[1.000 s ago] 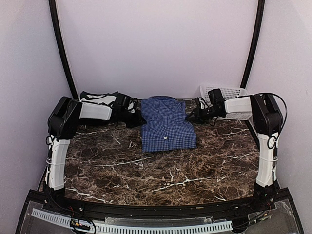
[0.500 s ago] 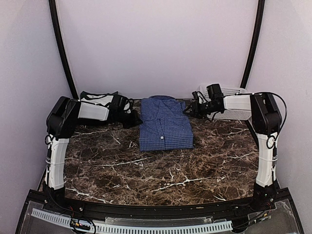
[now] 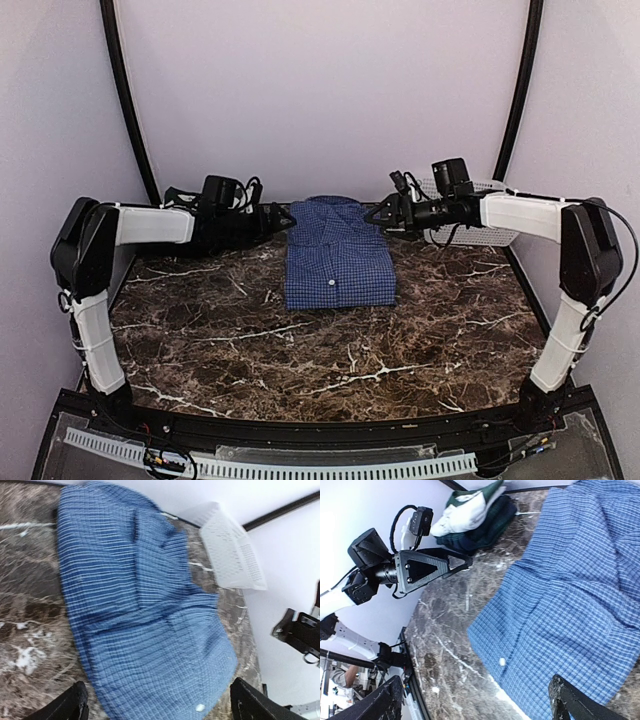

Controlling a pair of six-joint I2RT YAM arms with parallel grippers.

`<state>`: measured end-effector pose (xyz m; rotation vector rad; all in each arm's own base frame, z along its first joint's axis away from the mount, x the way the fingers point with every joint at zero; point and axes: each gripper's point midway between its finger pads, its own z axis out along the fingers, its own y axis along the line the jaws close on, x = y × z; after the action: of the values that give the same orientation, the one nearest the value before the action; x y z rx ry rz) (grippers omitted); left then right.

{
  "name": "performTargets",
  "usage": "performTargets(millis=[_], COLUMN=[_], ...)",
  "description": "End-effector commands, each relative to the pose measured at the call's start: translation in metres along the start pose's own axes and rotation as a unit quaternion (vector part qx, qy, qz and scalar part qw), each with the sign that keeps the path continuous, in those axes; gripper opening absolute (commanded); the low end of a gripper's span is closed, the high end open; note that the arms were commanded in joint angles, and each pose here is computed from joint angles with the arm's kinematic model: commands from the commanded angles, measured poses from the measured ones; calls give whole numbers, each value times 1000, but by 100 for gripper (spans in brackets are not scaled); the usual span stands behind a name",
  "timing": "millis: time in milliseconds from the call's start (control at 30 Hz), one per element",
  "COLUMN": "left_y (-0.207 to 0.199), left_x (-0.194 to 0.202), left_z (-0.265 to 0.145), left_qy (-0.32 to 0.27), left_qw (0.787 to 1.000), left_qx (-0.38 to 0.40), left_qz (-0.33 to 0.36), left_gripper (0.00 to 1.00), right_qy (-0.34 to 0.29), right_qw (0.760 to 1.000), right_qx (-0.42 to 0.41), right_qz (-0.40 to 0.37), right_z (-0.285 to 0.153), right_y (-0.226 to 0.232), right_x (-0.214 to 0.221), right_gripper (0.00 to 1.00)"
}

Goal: Fold and stack the mixed laundry pile
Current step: Smooth out the 2/3-rectangle-folded shirt at the center of the board.

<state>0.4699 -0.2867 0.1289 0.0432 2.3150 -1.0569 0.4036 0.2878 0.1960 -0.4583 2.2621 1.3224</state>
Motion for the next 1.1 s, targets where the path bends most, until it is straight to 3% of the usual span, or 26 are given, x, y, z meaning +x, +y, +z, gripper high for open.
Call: performTargets(millis=[0,200,433,733,1067], left_y=[-88,-121,-101,-3,-7], left_x=[18,78,118,134,183], left_z=[-25,-7,19,46,23], left_qy=[9,73,117,122,158], left_qw=[990,976,967,984,982], left_qx=[129,200,228,91,59], left_qz=[50,35,-13,-96,-80], left_gripper=[99,99,99,99,99], right_qy=[32,63,75,91,124], right_qw=[996,989,984,981,977], right_qx=[-78,-120,-129,-57,-68], right_qz=[32,60,95,160,160], right_z=[10,43,77,92,87], right_y=[30,40,6,-73,-29], right_x=[35,63,72,110,159], right_gripper=[98,98,98,98,98])
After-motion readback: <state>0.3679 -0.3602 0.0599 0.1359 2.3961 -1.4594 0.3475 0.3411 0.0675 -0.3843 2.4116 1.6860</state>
